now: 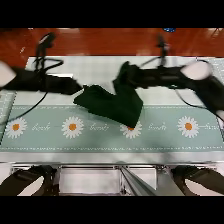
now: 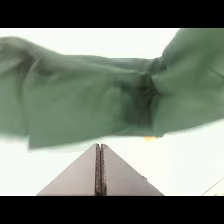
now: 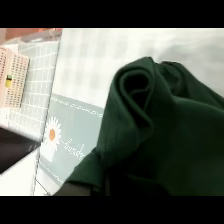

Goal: Fold the shirts.

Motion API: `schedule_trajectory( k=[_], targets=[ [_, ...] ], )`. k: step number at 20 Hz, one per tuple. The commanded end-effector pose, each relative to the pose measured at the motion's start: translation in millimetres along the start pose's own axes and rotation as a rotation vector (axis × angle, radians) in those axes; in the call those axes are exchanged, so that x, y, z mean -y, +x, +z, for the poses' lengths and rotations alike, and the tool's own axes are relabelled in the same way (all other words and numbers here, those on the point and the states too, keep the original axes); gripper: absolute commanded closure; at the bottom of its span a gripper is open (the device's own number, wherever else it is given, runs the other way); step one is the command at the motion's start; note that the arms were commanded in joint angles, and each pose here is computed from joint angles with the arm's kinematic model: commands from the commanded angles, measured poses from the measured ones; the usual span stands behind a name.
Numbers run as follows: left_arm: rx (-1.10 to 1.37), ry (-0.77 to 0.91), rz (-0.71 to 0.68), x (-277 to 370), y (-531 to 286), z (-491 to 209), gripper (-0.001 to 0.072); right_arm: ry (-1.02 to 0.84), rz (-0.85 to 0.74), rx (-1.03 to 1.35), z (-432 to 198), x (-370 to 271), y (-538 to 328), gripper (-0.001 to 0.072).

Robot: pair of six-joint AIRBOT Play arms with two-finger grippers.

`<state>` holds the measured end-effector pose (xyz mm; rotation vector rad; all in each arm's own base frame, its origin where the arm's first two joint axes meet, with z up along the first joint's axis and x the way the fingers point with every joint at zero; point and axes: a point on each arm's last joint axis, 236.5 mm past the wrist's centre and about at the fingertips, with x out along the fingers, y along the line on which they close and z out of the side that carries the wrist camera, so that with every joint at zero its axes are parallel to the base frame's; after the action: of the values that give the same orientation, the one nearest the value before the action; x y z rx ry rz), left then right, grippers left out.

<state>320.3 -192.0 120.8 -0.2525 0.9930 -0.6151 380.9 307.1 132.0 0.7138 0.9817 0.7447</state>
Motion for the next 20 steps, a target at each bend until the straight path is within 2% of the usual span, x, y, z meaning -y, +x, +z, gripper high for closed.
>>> schedule_trajectory(
  k=[1, 9, 10, 11, 16, 18, 20],
  targets=[
    [0.075, -0.057, 0.049, -21, -27, -44, 0.0682, 0.039, 0.045, -0.081, 0, -3, 83, 0.0690],
    [0.131, -0.091, 0.079, -33, -41, -68, 0.0681, 0.120, 0.061, -0.192, -16, 22, 146, 0.0688],
    [0.134, -0.093, 0.081, -34, -40, -67, 0.0681, 0.109, 0.064, -0.180, -16, 24, 151, 0.0558],
    [0.138, -0.097, 0.084, -36, -38, -65, 0.0682, 0.097, 0.068, -0.169, -14, 27, 155, 0.0295],
    [0.119, -0.123, 0.100, -49, -25, -62, 0.0681, 0.108, 0.092, -0.101, 25, 24, 123, 0.0304],
    [0.144, -0.096, 0.162, -65, -27, -55, 0.0682, 0.082, 0.108, -0.144, 40, 25, 70, 0.0303],
    [0.163, -0.125, 0.204, -81, -35, -53, 0.0681, 0.003, 0.005, -0.203, 47, 49, -7, 0.0303]
  ],
)
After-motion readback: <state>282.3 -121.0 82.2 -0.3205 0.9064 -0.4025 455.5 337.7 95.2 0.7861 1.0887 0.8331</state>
